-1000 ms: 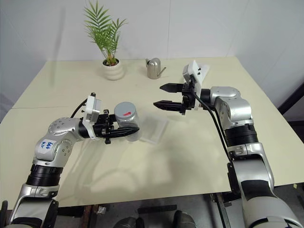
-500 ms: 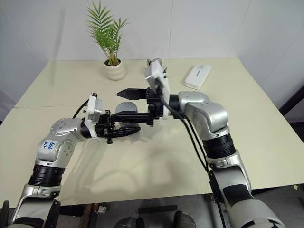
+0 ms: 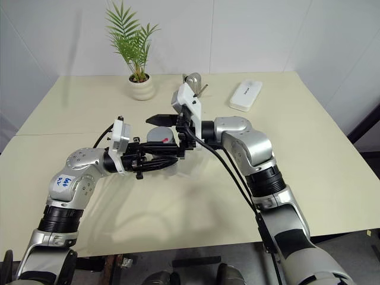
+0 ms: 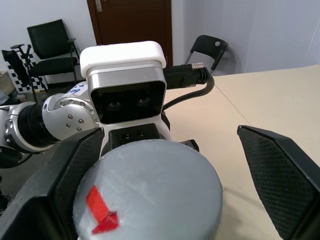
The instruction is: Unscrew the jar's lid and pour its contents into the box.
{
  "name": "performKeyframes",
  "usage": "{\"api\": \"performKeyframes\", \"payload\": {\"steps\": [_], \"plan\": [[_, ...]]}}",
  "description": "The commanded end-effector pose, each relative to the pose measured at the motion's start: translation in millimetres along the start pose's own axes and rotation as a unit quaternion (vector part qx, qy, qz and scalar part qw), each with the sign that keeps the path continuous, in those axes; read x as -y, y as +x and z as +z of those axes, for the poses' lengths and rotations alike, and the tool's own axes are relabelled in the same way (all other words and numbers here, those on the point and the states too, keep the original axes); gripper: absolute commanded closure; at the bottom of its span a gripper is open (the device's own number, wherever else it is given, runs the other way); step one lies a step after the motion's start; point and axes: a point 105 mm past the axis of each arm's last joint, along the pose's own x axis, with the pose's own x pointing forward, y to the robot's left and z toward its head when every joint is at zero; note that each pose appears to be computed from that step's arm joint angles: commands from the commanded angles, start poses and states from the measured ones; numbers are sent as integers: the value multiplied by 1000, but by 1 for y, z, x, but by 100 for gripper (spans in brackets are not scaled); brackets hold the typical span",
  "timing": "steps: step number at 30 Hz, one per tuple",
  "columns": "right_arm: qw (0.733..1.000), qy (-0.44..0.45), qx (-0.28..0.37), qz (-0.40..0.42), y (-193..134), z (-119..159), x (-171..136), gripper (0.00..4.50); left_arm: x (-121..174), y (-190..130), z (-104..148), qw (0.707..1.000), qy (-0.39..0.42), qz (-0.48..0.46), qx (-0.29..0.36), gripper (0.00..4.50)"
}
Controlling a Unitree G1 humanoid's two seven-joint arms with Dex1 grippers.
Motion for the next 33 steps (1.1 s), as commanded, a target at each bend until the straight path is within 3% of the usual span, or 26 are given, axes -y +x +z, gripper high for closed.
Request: {"api": "performKeyframes", "payload": {"steps": [1, 10, 15, 22, 33], "plan": [[998, -32, 23, -40, -27, 21, 15, 1, 5, 1, 10, 1000, 21, -16, 8, 254], [993, -11, 3, -117, -88, 7, 36, 1, 3, -4, 11, 1000, 26, -3, 4, 254], [992, -5, 0, -123, -98, 4, 34, 1, 4, -7, 10, 1000, 26, -1, -2, 254], [998, -12, 43, -50, -71, 26, 9, 1, 3, -8, 9, 1000, 25, 0, -6, 254], [999, -25, 24, 2, -5, 29, -20, 1, 3, -2, 7, 1000, 23, -11, -10, 254]]}}
